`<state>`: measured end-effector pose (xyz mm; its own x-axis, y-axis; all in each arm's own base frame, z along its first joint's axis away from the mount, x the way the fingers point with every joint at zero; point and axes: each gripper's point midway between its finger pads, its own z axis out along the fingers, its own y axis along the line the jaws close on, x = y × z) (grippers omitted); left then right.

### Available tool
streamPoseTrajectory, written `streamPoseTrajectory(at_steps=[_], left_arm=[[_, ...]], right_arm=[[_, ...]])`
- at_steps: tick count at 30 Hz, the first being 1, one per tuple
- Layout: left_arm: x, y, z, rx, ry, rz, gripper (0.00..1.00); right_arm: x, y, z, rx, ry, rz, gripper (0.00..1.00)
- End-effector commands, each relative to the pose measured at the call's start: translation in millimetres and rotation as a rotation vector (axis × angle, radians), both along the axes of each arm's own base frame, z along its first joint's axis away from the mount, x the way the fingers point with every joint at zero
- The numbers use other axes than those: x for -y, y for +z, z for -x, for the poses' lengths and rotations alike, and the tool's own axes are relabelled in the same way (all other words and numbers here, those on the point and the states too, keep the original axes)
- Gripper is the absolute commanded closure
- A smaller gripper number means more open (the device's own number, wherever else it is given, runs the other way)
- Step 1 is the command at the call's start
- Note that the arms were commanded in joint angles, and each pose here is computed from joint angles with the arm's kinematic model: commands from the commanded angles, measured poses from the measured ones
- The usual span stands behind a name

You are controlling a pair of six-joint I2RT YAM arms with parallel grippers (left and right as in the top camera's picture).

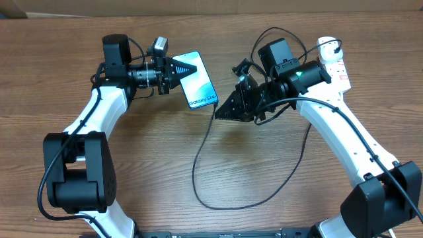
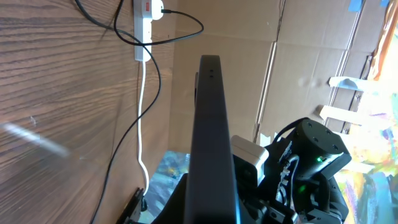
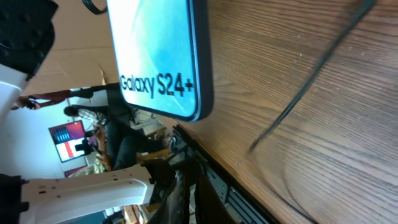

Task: Plug charger to phone and switch on socket

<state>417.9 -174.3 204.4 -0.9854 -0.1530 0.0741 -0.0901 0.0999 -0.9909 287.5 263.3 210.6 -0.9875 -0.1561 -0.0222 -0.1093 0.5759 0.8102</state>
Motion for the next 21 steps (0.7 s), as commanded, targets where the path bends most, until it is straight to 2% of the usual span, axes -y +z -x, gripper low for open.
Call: streamPoseTrajectory(at_steps=[1, 4, 7, 9, 10, 12, 13, 16, 21], left_arm=[[2.5, 14.4, 0.4, 0.062, -0.032, 0.014, 0.96], [2.4, 14.6, 0.5, 0.063, -0.032, 0.015, 0.96], [0.2, 15.6, -2.3, 0.081, -0.022, 0.011, 0.96], [-5.3, 16.3, -7.8, 0.105, 0.002, 0.002, 0.96], [-9.7, 15.3, -11.6, 0.107, 0.023, -0.006, 0.96], [-19.8, 13.2, -18.4, 0.106, 0.064, -0.021, 0.96], [-26.8, 11.9, -22.6, 0.105, 0.091, -0.030, 0.96], [-46.0, 10.3, -30.2, 0.101, 0.145, -0.040, 0.96], [-72.6, 5.9, -32.7, 0.052, 0.197, -0.037, 0.96]], right_arm=[[3.2, 11.4, -2.9, 0.081, 0.019, -0.003, 0.96], [18.3, 10.0, -12.8, 0.065, -0.031, 0.007, 0.96], [38.2, 9.0, -25.4, 0.053, -0.094, 0.013, 0.88], [50.4, 4.8, -33.1, 0.049, -0.135, 0.031, 0.70], [55.1, 1.3, -35.5, 0.050, -0.149, 0.051, 0.57], [64.7, -11.5, -40.8, 0.032, -0.203, 0.128, 0.42], [69.1, -18.6, -43.5, 0.023, -0.232, 0.176, 0.39], [77.6, -42.3, -54.9, 0.010, -0.324, 0.328, 0.34], [70.7, -78.4, -74.4, -0.015, -0.485, 0.496, 0.35]])
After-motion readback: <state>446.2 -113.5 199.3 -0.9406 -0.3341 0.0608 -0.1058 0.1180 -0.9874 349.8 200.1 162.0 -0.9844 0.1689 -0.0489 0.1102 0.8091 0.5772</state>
